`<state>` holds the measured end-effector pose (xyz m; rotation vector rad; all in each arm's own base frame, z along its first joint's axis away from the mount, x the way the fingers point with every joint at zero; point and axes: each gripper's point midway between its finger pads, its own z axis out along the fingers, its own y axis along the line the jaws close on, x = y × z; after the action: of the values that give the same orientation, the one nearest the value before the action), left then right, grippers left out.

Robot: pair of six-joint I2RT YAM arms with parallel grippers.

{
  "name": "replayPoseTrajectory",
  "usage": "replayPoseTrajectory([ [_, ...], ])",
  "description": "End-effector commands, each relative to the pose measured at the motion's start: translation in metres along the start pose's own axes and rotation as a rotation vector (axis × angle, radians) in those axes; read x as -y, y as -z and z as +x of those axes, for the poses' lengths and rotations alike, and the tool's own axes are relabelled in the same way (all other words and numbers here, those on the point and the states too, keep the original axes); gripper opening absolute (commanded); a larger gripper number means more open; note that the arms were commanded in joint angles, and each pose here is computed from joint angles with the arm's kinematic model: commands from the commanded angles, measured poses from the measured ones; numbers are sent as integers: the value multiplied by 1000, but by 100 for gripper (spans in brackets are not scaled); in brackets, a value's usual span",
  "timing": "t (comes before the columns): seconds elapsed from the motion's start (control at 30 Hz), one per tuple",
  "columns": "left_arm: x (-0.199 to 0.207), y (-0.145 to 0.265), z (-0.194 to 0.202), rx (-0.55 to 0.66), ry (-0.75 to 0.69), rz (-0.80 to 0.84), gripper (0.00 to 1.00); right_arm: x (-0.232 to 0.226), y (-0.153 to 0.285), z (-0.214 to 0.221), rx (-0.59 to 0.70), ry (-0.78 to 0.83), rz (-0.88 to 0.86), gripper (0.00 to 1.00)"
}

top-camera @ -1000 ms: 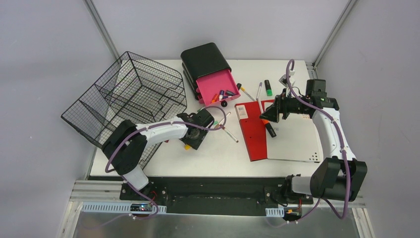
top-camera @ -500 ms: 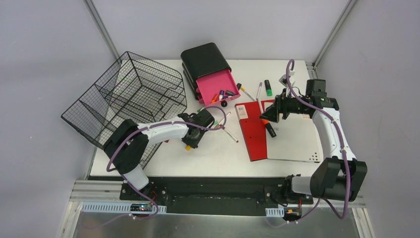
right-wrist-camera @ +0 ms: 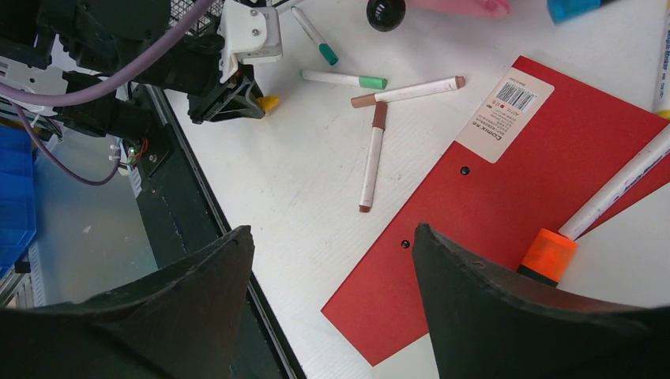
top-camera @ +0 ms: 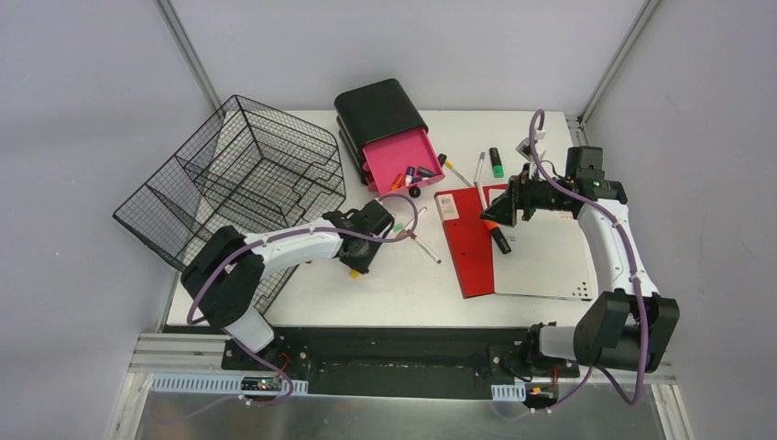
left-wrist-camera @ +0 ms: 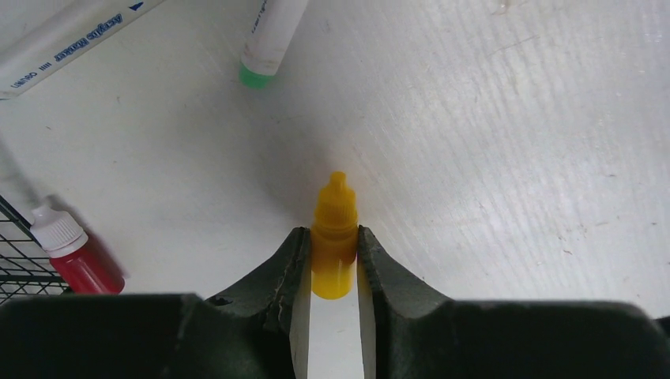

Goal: Organize the desk
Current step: Pick up the stationery from the center of the board.

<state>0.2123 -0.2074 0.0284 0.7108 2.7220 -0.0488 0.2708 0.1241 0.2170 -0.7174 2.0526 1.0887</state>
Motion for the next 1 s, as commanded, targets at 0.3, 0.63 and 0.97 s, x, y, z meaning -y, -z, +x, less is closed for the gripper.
replayPoseTrajectory([
  [0.3,28,36,-33,224,-33,187,0,0,4,-15,31,82,16,76],
  [0.63,44,55,-50,363,-29,298,0,1,4,-15,29,81,18,77],
  [0.97,50,87,-77,579,-11,371,0,2,4,-14,27,83,21,77],
])
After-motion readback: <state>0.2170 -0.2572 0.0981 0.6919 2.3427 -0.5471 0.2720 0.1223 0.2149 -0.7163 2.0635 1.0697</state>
